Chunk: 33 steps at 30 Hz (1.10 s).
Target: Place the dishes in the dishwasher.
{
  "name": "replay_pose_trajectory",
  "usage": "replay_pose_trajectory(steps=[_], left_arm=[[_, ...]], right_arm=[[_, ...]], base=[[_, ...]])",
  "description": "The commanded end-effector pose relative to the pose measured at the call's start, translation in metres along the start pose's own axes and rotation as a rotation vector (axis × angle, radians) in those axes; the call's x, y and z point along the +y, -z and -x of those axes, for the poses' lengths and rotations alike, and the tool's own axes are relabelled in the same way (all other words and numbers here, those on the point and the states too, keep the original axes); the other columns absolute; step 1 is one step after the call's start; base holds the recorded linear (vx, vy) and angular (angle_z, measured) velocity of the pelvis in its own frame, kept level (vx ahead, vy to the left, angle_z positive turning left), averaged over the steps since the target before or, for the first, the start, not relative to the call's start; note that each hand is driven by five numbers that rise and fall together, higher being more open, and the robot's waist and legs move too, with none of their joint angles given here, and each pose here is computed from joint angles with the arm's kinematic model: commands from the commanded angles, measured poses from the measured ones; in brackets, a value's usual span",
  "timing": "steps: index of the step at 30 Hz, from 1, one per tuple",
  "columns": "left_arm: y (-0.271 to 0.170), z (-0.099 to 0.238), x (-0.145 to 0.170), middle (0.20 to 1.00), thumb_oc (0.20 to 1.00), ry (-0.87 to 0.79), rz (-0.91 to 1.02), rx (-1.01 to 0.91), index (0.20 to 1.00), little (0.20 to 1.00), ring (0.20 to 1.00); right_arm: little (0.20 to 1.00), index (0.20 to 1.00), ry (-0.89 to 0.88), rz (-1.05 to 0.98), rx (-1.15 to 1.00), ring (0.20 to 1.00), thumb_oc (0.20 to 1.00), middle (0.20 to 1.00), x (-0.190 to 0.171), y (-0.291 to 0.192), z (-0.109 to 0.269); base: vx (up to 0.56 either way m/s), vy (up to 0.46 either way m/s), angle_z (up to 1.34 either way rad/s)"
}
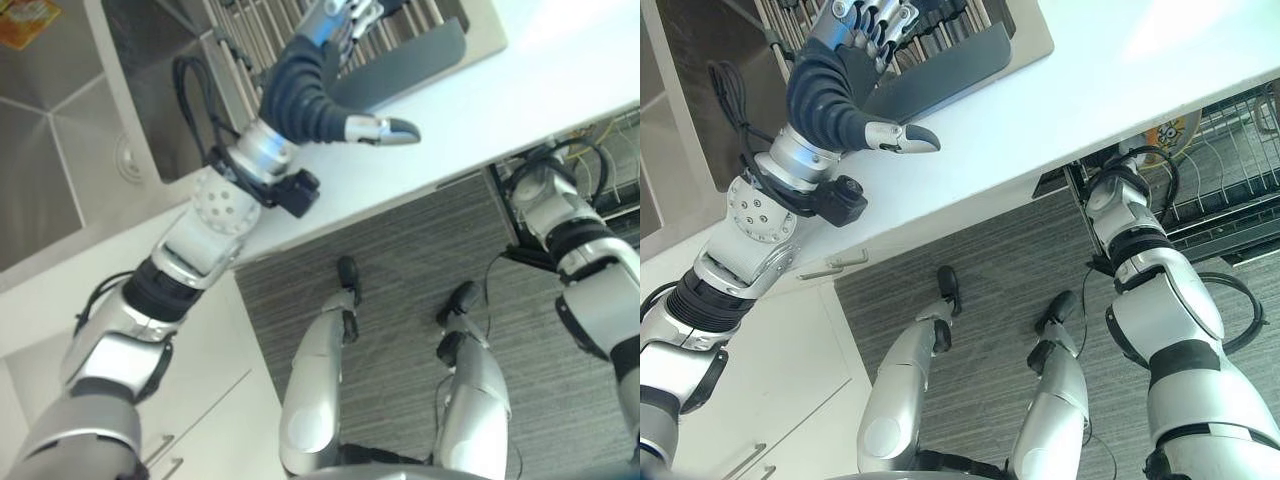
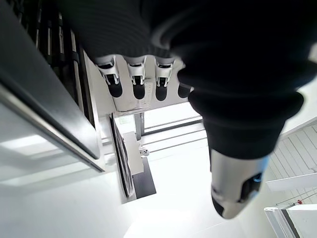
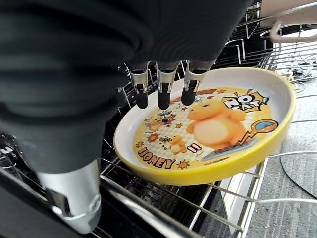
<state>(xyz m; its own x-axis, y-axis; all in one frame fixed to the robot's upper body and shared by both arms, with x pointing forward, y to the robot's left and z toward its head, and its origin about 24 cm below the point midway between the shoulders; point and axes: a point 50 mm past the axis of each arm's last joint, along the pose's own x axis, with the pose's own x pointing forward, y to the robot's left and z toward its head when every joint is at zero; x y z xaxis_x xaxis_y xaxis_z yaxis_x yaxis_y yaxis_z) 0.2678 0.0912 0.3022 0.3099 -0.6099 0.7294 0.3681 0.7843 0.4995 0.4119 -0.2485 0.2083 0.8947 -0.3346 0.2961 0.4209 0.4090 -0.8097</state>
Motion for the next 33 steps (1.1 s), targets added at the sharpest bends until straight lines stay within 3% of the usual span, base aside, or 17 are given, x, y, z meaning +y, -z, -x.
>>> replay_pose_trajectory(steps=[1, 8, 11, 15, 18, 22, 25, 33], left_arm=[[0.024, 0.018, -0.028, 1.0, 1.0, 0.017, 0.088, 0.072, 1.0, 1.0, 1.0], [0.026, 0.019, -0.028, 1.0, 1.0, 0.004, 0.094, 0.078, 1.0, 1.0, 1.0], [0.027, 0.019, -0.029, 1.0, 1.0, -0.015, 0.096, 0.085, 1.0, 1.0, 1.0], [0.026, 0.02, -0.027, 1.0, 1.0, -0.054, 0.108, 0.094, 1.0, 1.0, 1.0], [0.025, 0.024, -0.025, 1.0, 1.0, -0.078, 0.114, 0.101, 1.0, 1.0, 1.0], [0.024, 0.032, -0.025, 1.0, 1.0, -0.107, 0.112, 0.098, 1.0, 1.0, 1.0], [0.027, 0.05, -0.023, 1.0, 1.0, -0.143, 0.127, 0.121, 1.0, 1.0, 1.0], [0.041, 0.083, -0.035, 1.0, 1.0, -0.172, 0.125, 0.227, 1.0, 1.0, 1.0]], right_arm=[[1.0, 1.0, 0.035, -0.049, -0.054, 1.0, 1.0, 1.0, -0.009, -0.02, -0.005], [1.0, 1.0, 0.145, -0.107, -0.041, 1.0, 1.0, 1.0, -0.014, -0.02, -0.004], [1.0, 1.0, 0.275, -0.337, 0.053, 1.0, 1.0, 1.0, -0.021, -0.012, -0.002], [1.0, 1.0, 0.443, -0.861, 0.198, 1.0, 1.0, 1.0, -0.023, -0.009, 0.004], [1.0, 1.0, 0.545, -1.069, 0.259, 1.0, 1.0, 1.0, -0.021, -0.003, 0.01], [1.0, 1.0, 0.66, -1.171, 0.273, 1.0, 1.0, 1.0, -0.02, -0.006, 0.019], [1.0, 1.0, 0.729, -1.155, 0.161, 1.0, 1.0, 1.0, -0.022, -0.032, 0.035], [1.0, 1.0, 0.601, -1.361, 0.007, 1.0, 1.0, 1.0, -0.017, -0.051, 0.083]], base=[[0.0, 0.0, 0.0], [0.0, 0.005, 0.0], [-0.01, 0.011, 0.0], [-0.01, 0.084, -0.01], [0.0, 0.081, -0.11], [-0.06, 0.094, -0.13], [-0.05, 0.078, -0.25], [-0.03, 0.004, -0.11]])
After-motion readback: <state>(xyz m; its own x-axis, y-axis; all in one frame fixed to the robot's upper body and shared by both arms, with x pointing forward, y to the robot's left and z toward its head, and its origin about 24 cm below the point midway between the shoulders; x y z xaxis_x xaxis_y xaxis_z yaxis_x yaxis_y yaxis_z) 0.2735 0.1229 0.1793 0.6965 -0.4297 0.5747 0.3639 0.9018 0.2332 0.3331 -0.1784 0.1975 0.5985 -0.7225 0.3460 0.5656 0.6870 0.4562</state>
